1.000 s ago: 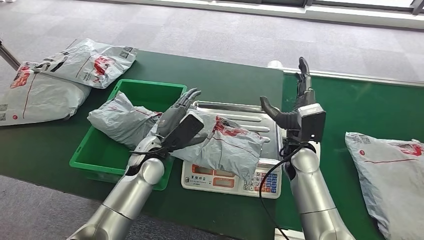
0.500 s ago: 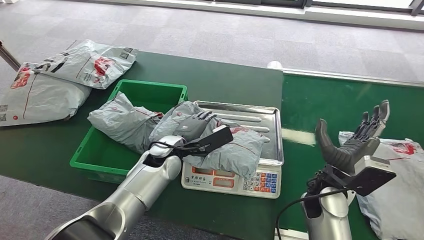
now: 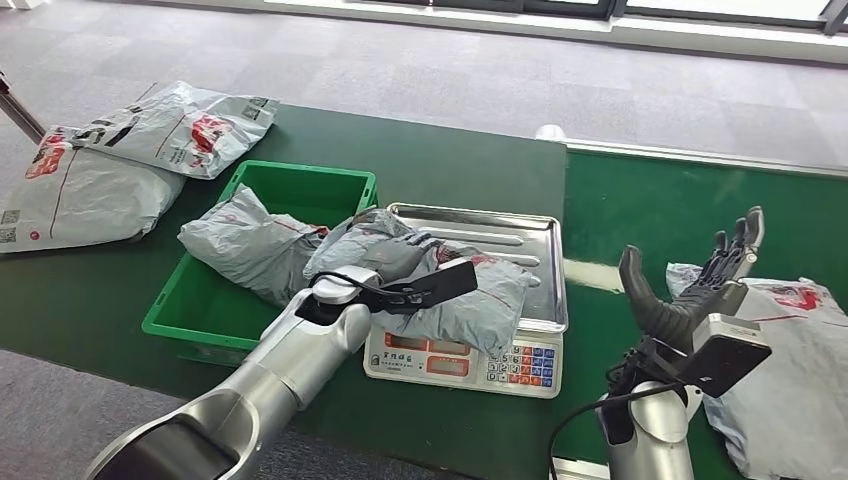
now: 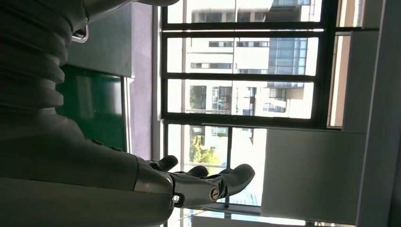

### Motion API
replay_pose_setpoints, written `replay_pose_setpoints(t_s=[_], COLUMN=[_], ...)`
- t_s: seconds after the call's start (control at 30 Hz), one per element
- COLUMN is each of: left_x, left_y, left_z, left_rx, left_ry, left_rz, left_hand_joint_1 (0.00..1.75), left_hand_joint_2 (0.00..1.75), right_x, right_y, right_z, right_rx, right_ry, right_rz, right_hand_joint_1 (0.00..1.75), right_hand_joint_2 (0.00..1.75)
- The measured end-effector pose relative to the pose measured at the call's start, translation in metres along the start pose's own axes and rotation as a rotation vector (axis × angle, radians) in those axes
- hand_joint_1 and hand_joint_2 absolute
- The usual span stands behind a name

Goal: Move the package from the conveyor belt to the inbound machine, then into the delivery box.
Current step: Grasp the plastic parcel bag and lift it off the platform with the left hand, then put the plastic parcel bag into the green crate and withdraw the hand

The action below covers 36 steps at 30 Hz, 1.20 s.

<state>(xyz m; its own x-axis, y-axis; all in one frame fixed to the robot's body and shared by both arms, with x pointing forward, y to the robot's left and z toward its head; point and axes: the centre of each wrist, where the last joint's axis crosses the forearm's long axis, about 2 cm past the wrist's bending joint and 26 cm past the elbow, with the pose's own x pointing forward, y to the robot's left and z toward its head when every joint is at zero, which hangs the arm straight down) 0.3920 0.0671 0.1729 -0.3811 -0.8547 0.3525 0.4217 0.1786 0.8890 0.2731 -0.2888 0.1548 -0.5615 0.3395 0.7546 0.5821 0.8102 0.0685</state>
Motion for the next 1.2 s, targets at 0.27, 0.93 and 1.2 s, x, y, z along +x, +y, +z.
replay_pose_setpoints(t_s=[0.27,0.93,1.2], left_x=[0.000,-0.053,-0.125], left_y=[-0.002,0.076,0.080], left_z=[-0.001,0.051,0.115], left_rx=[-0.024,1.043,1.408], left_ry=[0.000,-0.207,-0.132], left_rz=[-0.003,0.555,0.574], left_hand_joint_1=[1.75,1.75,1.75], left_hand_joint_2=[1.75,1.75,1.75], right_x=[0.000,0.000,0.004], right_y=[0.001,-0.035,-0.050], right_z=[0.005,0.043,0.056], right_rx=[0.020,0.007,0.009], right_ry=[0.040,0.127,0.128], right_rz=[0.000,0.062,0.086], right_hand_joint_1=[0.00,0.00,0.00], right_hand_joint_2=[1.75,1.75,1.75])
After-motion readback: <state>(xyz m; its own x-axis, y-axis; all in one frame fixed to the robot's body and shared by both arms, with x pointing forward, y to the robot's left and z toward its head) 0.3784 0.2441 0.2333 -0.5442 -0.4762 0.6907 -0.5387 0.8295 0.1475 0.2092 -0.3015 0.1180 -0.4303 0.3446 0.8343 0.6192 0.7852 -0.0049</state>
